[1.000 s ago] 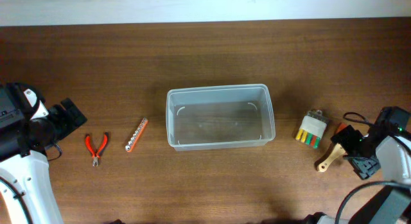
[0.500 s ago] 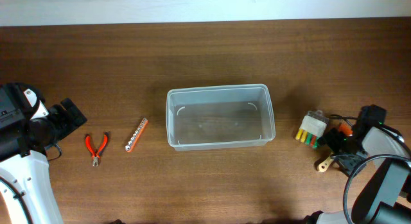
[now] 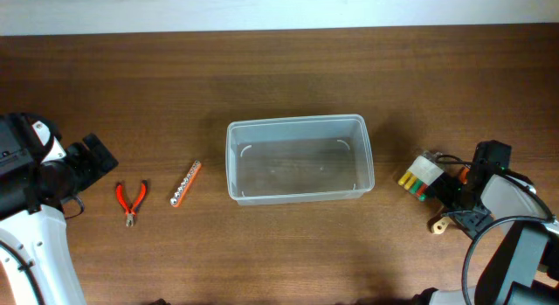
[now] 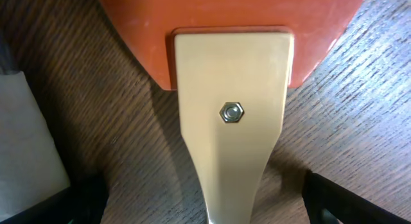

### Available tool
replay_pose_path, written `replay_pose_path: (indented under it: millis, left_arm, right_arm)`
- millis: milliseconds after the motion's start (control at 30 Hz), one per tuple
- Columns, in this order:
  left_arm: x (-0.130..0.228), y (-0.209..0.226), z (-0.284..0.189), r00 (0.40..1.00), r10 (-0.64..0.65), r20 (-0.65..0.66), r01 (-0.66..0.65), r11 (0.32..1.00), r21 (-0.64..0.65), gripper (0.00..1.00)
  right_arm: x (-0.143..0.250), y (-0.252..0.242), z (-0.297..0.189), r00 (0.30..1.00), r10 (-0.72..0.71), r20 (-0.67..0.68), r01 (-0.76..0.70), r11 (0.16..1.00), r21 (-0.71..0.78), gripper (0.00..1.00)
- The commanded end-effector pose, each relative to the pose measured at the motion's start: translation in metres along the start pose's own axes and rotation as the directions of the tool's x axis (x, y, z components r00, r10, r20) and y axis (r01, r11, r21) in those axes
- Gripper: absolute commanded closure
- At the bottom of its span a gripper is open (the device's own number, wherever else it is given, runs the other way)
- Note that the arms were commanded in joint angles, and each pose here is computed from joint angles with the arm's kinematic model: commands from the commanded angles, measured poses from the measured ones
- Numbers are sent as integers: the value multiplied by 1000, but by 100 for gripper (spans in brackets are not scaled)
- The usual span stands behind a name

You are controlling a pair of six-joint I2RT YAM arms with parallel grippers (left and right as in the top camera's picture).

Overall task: Pack container
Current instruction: 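Lower the right gripper and grasp the orange scraper's wooden handle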

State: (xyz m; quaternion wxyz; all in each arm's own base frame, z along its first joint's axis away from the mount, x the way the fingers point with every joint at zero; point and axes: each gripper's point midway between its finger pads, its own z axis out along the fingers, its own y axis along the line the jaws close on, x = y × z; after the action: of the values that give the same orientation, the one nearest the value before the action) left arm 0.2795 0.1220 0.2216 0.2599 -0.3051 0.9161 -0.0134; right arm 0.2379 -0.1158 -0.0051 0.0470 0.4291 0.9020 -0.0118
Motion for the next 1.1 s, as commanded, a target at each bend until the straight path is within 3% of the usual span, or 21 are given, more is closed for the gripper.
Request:
replay_pose_path:
  millis: [0, 200, 433, 533, 967, 1067]
  left_arm:
    - [0, -2, -2, 1000, 18, 8, -19, 1000, 12, 1]
    - [1, -2, -2, 1000, 18, 4, -18, 1000, 11, 1]
    - [1, -2, -2, 1000, 18, 4, -18, 1000, 11, 1]
    - [1, -2, -2, 1000, 18, 4, -18, 1000, 11, 1]
    - [1, -2, -2, 1000, 18, 4, -18, 1000, 11, 1]
    - [1, -2, -2, 1000, 18, 4, -18, 1000, 11, 1]
  right_arm:
    - [25, 7, 16, 995, 26, -93, -30, 999, -41, 3]
    - [24, 6, 16, 996, 27, -90, -31, 999, -39, 14]
    - [24, 6, 16, 996, 27, -89, -30, 999, -39, 35]
    - [24, 6, 16, 996, 27, -89, -30, 999, -39, 49]
    - [24, 6, 16, 996, 26, -88, -30, 999, -40, 69]
    - [24, 6, 16, 996, 26, -88, -30, 999, -40, 78]
